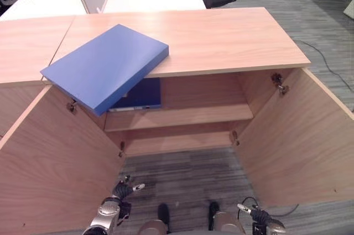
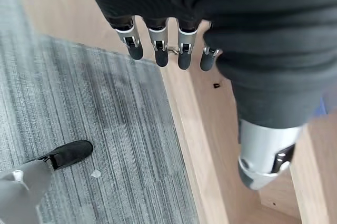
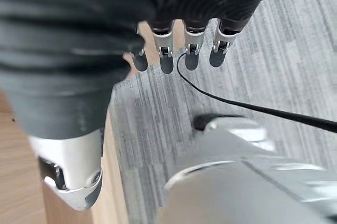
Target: Put the empty folder in the office cabinet
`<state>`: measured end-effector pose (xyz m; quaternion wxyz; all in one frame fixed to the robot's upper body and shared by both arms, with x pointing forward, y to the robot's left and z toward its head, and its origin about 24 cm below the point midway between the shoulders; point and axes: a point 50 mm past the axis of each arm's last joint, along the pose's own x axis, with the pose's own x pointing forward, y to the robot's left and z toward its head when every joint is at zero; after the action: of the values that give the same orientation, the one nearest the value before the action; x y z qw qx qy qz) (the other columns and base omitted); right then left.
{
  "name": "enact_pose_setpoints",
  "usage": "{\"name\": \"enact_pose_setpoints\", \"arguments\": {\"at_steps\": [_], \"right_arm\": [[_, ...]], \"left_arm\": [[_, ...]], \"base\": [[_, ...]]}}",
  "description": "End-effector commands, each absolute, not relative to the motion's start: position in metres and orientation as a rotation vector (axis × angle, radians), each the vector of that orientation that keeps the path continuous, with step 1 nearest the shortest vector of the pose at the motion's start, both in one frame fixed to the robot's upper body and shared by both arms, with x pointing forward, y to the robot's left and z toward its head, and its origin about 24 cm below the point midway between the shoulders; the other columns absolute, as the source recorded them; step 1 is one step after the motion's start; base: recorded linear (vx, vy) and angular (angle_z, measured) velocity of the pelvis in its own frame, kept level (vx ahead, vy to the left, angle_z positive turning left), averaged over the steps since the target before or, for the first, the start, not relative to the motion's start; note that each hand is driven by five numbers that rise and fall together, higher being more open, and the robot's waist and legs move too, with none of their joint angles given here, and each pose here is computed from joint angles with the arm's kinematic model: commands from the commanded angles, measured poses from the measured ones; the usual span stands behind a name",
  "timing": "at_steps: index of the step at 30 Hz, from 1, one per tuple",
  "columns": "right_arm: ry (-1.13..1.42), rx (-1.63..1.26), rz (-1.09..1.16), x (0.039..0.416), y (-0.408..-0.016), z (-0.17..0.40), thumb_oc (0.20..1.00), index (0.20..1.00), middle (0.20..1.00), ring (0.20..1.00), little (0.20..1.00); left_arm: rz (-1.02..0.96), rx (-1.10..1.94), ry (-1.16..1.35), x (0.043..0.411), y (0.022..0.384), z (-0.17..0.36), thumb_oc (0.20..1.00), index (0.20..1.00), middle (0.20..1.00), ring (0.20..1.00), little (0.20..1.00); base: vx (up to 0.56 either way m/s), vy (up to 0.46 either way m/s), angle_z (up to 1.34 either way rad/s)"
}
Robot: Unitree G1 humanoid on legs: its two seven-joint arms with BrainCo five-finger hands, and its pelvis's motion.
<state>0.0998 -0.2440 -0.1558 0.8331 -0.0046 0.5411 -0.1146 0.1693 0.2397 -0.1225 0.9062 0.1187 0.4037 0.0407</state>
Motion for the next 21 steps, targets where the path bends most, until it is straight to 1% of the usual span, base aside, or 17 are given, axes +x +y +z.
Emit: {"name": "enact_pose_setpoints", "arguments": {"at_steps": [1,8,14,15,16,19,21], "right_arm": [[1.120,-0.067,-0.216,0.105,-0.251,-0.152,1.000,1.000,1.000,1.000,1.000],[1.151,-0.066,-0.239,0.094,-0.256,-0.154,1.000,1.000,1.000,1.000,1.000],[1.152,-0.061,-0.251,0.091,-0.258,-0.154,1.000,1.000,1.000,1.000,1.000],[1.155,-0.062,-0.261,0.089,-0.259,-0.154,1.000,1.000,1.000,1.000,1.000],[1.155,-0.062,-0.261,0.089,-0.259,-0.154,1.000,1.000,1.000,1.000,1.000],[1.137,-0.048,-0.276,0.090,-0.256,-0.154,1.000,1.000,1.000,1.000,1.000],[1.121,-0.055,-0.294,0.090,-0.254,-0.154,1.000,1.000,1.000,1.000,1.000]], "left_arm": [[0.081,0.228,0.717,0.189,0.238,-0.108,1.000,1.000,1.000,1.000,1.000],[0.077,0.217,0.711,0.186,0.234,-0.109,1.000,1.000,1.000,1.000,1.000],[0.098,0.225,0.647,0.194,0.237,-0.099,1.000,1.000,1.000,1.000,1.000],[0.108,0.248,0.573,0.204,0.240,-0.086,1.000,1.000,1.000,1.000,1.000],[0.108,0.248,0.574,0.204,0.240,-0.086,1.000,1.000,1.000,1.000,1.000],[0.167,0.321,0.407,0.219,0.253,-0.053,1.000,1.000,1.000,1.000,1.000],[0.257,0.454,0.270,0.221,0.271,-0.023,1.000,1.000,1.000,1.000,1.000]], "base": [[0.04,-0.038,0.25],[0.03,-0.049,0.09],[0.01,-0.039,0.03],[0.01,-0.024,0.13],[0.01,-0.039,0.16],[0.00,-0.040,0.09],[0.00,-0.081,0.06]]}}
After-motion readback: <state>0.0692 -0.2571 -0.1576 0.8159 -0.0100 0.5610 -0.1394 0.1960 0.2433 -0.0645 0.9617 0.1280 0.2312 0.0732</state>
